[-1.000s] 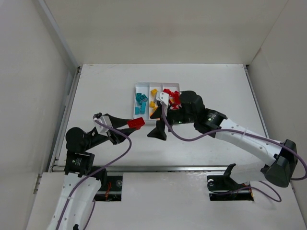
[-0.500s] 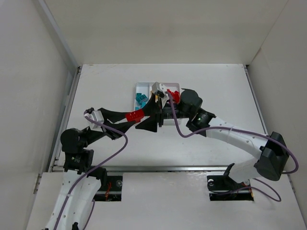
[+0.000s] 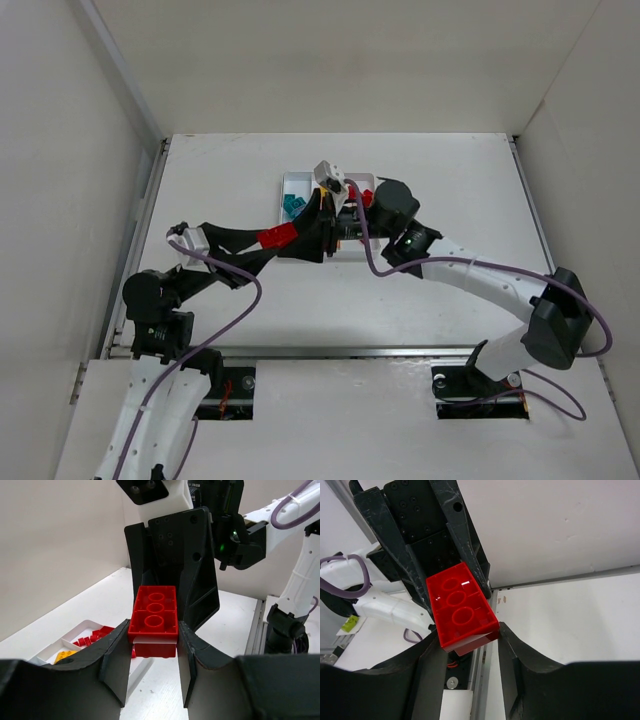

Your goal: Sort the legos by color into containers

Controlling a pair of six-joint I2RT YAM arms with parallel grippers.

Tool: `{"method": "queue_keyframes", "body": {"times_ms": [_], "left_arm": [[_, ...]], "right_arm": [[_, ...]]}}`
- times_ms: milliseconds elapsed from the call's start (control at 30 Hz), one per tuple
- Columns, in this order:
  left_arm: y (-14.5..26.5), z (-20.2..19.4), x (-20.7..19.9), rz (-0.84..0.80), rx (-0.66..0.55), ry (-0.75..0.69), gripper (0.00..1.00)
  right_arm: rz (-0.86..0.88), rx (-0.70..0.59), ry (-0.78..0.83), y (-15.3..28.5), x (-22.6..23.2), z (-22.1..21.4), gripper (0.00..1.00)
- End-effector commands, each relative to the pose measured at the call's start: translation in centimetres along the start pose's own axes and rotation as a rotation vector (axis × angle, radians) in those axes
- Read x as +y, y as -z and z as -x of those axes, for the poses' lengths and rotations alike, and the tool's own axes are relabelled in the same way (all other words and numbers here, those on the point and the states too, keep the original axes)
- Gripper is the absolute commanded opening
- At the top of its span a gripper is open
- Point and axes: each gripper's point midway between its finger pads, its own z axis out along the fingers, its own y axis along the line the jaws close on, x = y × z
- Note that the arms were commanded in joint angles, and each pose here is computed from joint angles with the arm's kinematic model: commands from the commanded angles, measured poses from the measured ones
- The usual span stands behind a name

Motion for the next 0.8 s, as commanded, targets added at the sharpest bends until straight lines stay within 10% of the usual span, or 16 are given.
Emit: {"method": "queue_keyframes", "body": {"times_ms": [0, 467, 767], "left_arm": [[-0.3, 3.4, -1.0, -0.017, -0.081, -0.056, 0.00], [-1.0, 4.5, 1.1, 0.066, -0.133, -0.010, 0.00], [-0.7, 3.7, 1.6, 0.095, -0.124, -0.009, 0.00]], "right_arm": [[0.070, -0.047, 0.027, -1.3, 1.4, 2.1, 0.05], [-0.198, 0.188, -0.171, 1.7, -3.9, -10.7, 0.00], [-0.353, 0.198, -0.116, 3.2, -5.7, -9.7, 0.00]]}}
